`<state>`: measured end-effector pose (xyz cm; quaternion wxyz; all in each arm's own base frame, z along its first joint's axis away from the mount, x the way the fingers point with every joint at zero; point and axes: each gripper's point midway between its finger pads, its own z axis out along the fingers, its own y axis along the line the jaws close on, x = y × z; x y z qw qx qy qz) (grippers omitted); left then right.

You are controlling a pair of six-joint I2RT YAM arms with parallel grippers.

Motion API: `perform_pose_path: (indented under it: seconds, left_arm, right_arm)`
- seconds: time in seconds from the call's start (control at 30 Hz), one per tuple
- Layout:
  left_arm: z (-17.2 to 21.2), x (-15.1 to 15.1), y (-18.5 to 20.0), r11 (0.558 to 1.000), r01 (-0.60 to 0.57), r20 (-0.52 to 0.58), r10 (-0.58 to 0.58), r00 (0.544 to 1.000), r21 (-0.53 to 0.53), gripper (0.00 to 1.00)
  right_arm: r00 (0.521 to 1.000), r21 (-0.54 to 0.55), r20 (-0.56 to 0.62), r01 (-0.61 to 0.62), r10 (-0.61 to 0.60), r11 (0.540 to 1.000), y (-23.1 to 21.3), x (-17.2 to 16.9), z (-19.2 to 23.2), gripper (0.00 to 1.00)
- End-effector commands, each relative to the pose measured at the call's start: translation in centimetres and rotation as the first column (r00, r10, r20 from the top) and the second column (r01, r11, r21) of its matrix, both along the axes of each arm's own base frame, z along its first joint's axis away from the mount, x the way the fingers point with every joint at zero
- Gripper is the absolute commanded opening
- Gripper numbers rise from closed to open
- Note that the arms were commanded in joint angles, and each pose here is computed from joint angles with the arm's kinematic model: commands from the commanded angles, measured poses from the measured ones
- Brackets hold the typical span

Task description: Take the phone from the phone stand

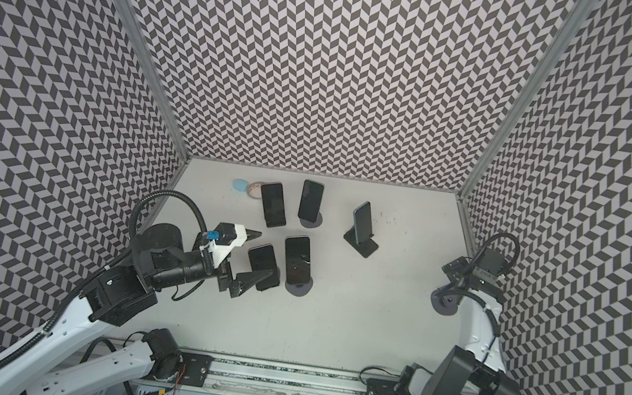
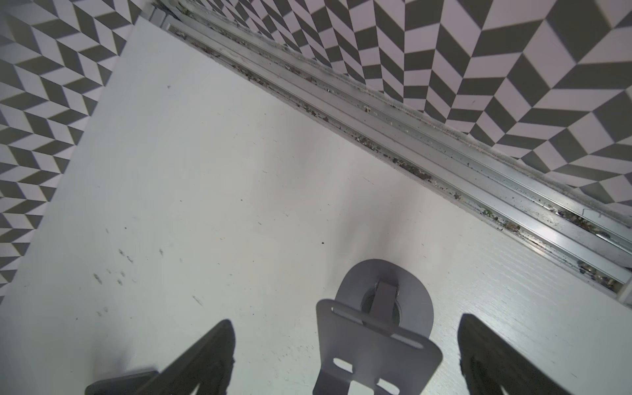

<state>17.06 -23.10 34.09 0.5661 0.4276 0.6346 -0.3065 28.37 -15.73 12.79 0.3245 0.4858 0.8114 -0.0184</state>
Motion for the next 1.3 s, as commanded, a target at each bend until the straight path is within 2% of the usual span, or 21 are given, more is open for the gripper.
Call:
perform_pose_path:
  seconds: [0.0,0.47,0.77,1.1,1.27]
  left_arm:
    - [2.3,-0.7,0.1,0.999,0.019,0.052,-0.018,0.999,-0.037,0.94]
    - [3.3,-1.1,0.3,0.998,0.023,0.049,-0.020,0.999,-0.055,0.94]
    - [3.4,-1.0,0.2,0.998,0.020,0.049,-0.018,0.999,-0.057,0.94]
    - [3.6,-1.1,0.1,0.998,0.026,0.056,-0.023,0.998,-0.060,0.94]
    - [3.4,-1.2,0.1,0.998,0.029,0.060,-0.025,0.998,-0.057,0.94]
  right_arm:
    - [0.999,-0.003,0.016,0.044,-0.044,0.999,-0.2,-0.9,1.4,0.99]
    - [0.997,-0.004,0.034,0.073,-0.072,0.997,0.3,-2.4,3.0,0.99]
    - [0.997,0.001,0.063,0.052,-0.052,0.999,0.5,-1.7,3.6,0.99]
    - [0.995,-0.048,0.064,0.078,-0.075,0.996,-0.7,-1.2,5.9,0.99]
    - [0.994,-0.059,0.098,0.044,-0.038,0.997,-0.3,-0.4,7.4,0.99]
